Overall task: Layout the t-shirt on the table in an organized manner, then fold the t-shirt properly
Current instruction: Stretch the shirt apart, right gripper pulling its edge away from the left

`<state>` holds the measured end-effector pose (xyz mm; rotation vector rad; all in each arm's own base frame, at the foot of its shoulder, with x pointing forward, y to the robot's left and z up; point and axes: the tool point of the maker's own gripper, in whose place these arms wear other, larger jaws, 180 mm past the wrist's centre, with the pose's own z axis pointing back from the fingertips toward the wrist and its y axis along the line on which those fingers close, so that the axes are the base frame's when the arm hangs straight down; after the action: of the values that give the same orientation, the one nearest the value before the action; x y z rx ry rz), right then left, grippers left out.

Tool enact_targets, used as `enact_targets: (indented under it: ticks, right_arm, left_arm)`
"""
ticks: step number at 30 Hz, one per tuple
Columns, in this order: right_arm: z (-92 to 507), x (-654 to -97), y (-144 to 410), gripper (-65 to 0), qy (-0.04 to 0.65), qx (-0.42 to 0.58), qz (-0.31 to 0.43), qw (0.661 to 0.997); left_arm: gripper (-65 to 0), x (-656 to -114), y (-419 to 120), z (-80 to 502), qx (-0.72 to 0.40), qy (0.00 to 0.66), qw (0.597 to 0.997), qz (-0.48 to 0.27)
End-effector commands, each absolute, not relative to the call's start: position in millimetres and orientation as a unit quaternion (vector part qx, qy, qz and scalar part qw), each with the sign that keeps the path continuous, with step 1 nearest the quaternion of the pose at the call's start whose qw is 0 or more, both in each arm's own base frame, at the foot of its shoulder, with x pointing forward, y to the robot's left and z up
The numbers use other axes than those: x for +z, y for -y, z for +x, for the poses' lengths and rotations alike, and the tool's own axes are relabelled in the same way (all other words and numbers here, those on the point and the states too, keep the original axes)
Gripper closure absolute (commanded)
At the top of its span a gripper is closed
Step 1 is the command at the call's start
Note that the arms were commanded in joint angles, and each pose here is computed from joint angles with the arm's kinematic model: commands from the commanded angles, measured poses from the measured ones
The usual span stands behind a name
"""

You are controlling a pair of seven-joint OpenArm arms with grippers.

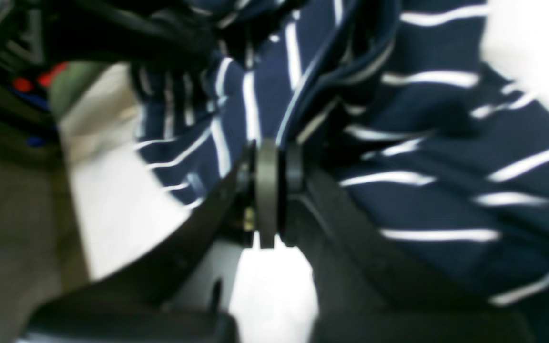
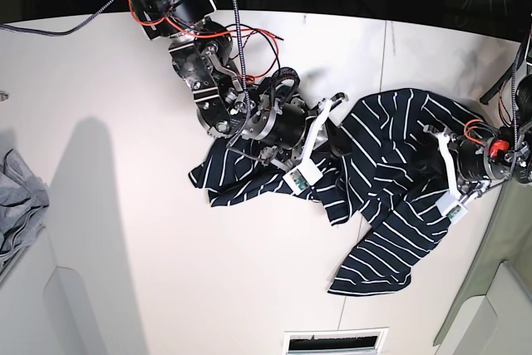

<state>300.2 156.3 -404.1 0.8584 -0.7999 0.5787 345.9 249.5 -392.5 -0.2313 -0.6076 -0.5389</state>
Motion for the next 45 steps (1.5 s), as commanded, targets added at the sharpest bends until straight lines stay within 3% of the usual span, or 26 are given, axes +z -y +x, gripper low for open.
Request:
enact_targets:
  ticks: [1, 8, 13, 16, 18, 22, 28, 31, 34, 38, 45]
  right_arm:
    - [292.3, -386.7, -170.3, 0.0, 0.379, 0.272, 0.425, 0.776]
    - [192.3, -362.9, -212.4, 0.0, 0.350, 0.318, 0.486, 0.735]
    - [168.4, -363.3, -225.3, 0.0, 0.343, 0.376, 0.475, 0.718]
    - [175.9, -358.8, -225.7, -25.1, 0.352, 0.382, 0.472, 0.713]
    - [189.9, -354.0, -223.5, -35.2, 0.365, 0.384, 0.461, 0.712]
    - [237.2, -343.1, -204.7, -35.7, 0.411, 0.373, 0.415, 0.720]
    - [332.7, -344.8, -124.0, -35.6, 0.477, 0.258, 0.303, 0.784]
    - [366.9, -345.0, -75.0, -35.6, 0.498, 0.183, 0.262, 0.806]
    - [382.7, -351.5, -29.1, -35.6, 0.504, 0.131, 0.232, 0.821]
    - [387.1, -365.7, 17.2, -35.6, 0.495, 0.103, 0.196, 0.840]
    - [378.8, -391.4, 28.6, -35.6, 0.462, 0.106, 0.186, 0.861]
  left_arm:
    - [-19.6, -368.9, -261.4, 359.7, -0.264, 0.323, 0.903, -0.105]
    - [-19.6, -350.8, -287.2, 365.0, -0.250, 0.338, 0.903, -0.085]
    - [-19.6, -352.2, -285.8, 362.9, -0.247, 0.335, 0.905, -0.091]
    - [-19.6, -355.6, -287.4, 359.4, -0.248, 0.323, 0.909, -0.088]
    - [-19.6, -352.9, -283.4, 360.2, -0.243, 0.328, 0.907, -0.099]
    - [-19.6, -342.1, -258.1, 357.4, -0.239, 0.332, 0.900, -0.150]
    - [-19.6, -333.6, -200.2, 337.7, -0.293, 0.344, 0.871, -0.195]
    - [-28.8, -345.1, -172.4, 329.5, -0.301, 0.344, 0.863, -0.213]
    - [-35.5, -359.1, -149.3, 332.7, -0.305, 0.356, 0.859, -0.205]
    - [-35.5, -375.5, -135.4, 345.9, -0.285, 0.373, 0.867, -0.166]
    - [-35.5, -391.5, -135.4, 354.5, -0.260, 0.383, 0.875, -0.139]
